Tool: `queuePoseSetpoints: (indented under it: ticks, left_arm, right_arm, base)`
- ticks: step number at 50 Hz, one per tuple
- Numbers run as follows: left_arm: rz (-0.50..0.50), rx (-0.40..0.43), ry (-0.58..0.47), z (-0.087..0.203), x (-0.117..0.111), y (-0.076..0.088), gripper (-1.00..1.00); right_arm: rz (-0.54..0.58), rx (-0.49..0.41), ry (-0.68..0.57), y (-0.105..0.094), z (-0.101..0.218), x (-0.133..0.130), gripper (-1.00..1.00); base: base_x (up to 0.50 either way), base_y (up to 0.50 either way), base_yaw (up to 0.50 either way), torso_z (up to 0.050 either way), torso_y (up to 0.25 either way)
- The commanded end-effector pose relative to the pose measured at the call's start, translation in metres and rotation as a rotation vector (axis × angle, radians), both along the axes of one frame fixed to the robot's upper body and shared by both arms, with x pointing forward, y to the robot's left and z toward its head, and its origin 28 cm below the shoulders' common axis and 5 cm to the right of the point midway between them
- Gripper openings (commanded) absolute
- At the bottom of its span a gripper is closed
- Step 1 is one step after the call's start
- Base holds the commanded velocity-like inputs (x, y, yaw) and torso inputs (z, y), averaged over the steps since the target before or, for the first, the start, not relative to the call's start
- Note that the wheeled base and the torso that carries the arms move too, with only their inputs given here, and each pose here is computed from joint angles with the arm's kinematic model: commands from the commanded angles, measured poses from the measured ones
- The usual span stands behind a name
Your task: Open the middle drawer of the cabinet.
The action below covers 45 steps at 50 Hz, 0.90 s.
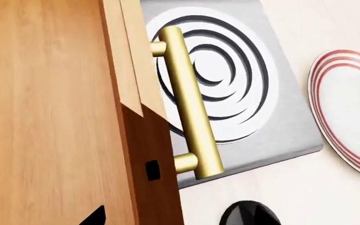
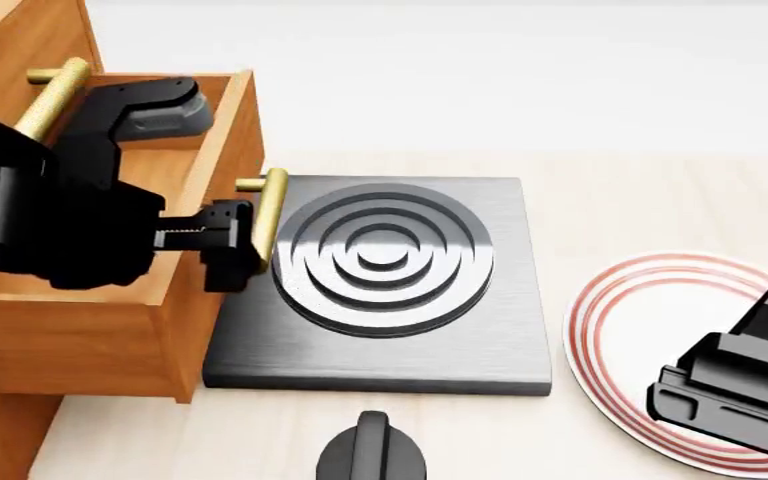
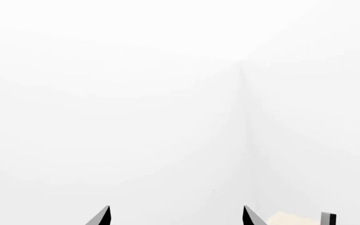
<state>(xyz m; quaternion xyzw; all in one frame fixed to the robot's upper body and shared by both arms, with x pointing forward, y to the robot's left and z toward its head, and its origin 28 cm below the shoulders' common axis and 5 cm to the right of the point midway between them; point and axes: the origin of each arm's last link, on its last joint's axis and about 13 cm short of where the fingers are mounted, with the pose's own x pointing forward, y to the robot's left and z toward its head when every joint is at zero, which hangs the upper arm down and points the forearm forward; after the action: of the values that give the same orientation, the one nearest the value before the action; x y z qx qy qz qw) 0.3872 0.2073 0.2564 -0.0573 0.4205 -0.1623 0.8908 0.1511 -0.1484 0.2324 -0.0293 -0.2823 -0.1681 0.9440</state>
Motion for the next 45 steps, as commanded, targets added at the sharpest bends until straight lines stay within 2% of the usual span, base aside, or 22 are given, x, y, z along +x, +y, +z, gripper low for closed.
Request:
queuePoseSetpoints:
  ticks: [1,11,45]
  left_arm:
    - [-0.043,-0.008,0.013,-0.005,0.0,-0.011,1.0]
    - [-0.064,-0.014,0.012,-0.006,0.0,-0.02,1.0]
    - [-0.283,-0.082,-0.003,0.003,-0.022,-0.084,1.0]
  right_arm:
    - [-0.001,0.004,-0.002,-0.001,0.0,0.0,1.0]
    - [0.001,0.005,-0.001,-0.001,0.0,0.0,1.0]
    - [0.003,0.003,-0.002,0.0,0.0,-0.001,1.0]
  base:
    - [0.0,0.0,0.0,0.0,0.0]
    - [0.0,0.0,0.0,0.0,0.0]
    - [0.0,0.0,0.0,0.0,0.0]
